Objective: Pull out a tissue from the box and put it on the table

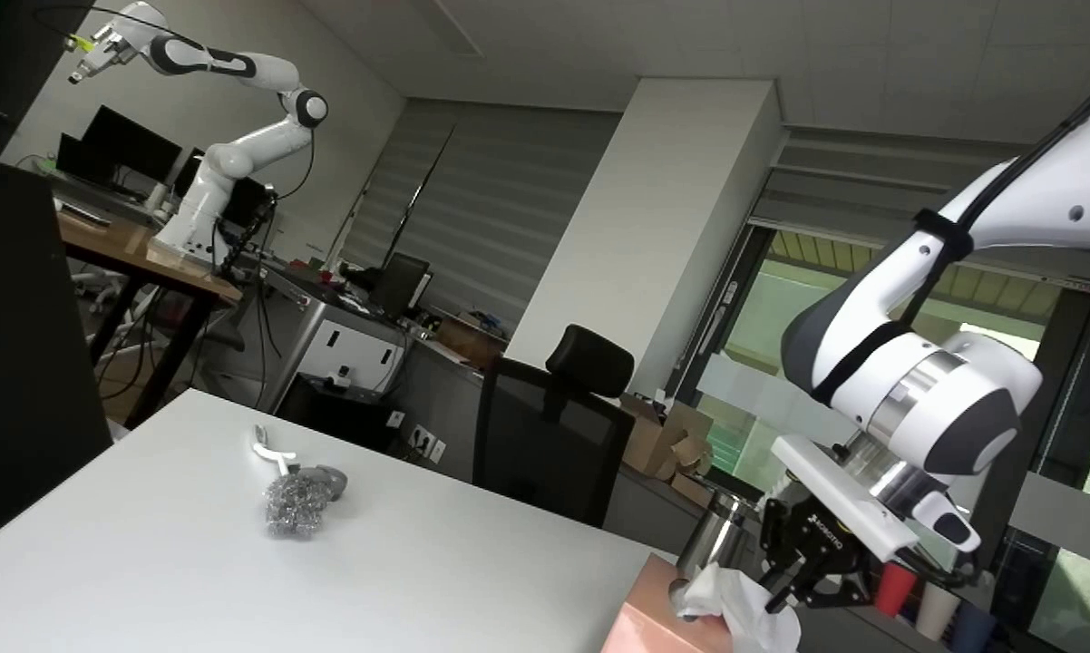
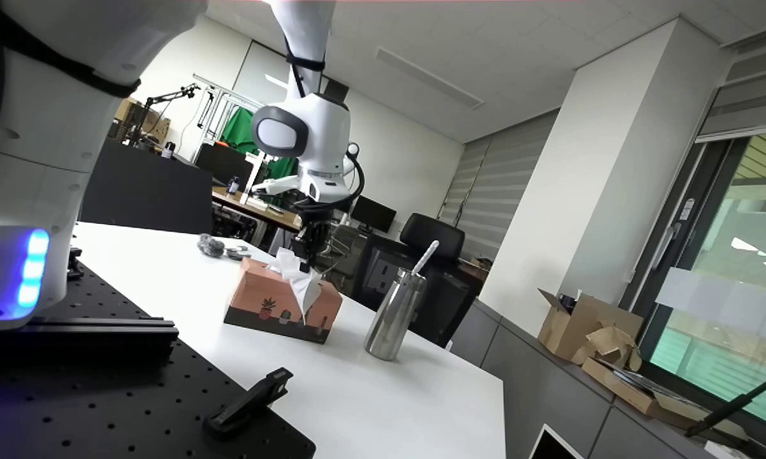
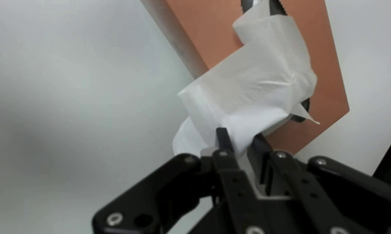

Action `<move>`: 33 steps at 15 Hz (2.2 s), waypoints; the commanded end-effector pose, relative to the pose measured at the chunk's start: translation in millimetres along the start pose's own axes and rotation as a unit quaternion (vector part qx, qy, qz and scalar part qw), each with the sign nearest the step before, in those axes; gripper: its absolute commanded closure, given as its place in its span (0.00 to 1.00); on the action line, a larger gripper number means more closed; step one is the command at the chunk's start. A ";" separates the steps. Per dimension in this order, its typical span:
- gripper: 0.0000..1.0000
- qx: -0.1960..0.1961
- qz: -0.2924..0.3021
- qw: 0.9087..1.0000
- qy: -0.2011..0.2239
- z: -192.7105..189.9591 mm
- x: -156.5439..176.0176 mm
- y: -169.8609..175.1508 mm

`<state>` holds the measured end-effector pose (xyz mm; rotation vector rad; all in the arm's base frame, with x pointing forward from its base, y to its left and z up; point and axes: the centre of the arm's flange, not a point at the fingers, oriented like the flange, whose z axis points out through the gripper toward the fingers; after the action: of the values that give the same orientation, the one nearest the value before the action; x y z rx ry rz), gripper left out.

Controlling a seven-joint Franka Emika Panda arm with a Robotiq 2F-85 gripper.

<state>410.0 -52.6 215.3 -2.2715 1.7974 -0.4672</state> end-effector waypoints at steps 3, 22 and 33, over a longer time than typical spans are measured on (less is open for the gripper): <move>1.00 0.024 -0.002 1.000 0.000 -10.5 0.7 -0.7; 1.00 0.265 -0.077 0.961 0.010 -188.5 -40.7 -42.3; 0.99 0.315 -0.131 0.940 0.019 -248.6 -99.4 -57.5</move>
<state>349.4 66.0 454.6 -2.0300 1.1203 -0.9752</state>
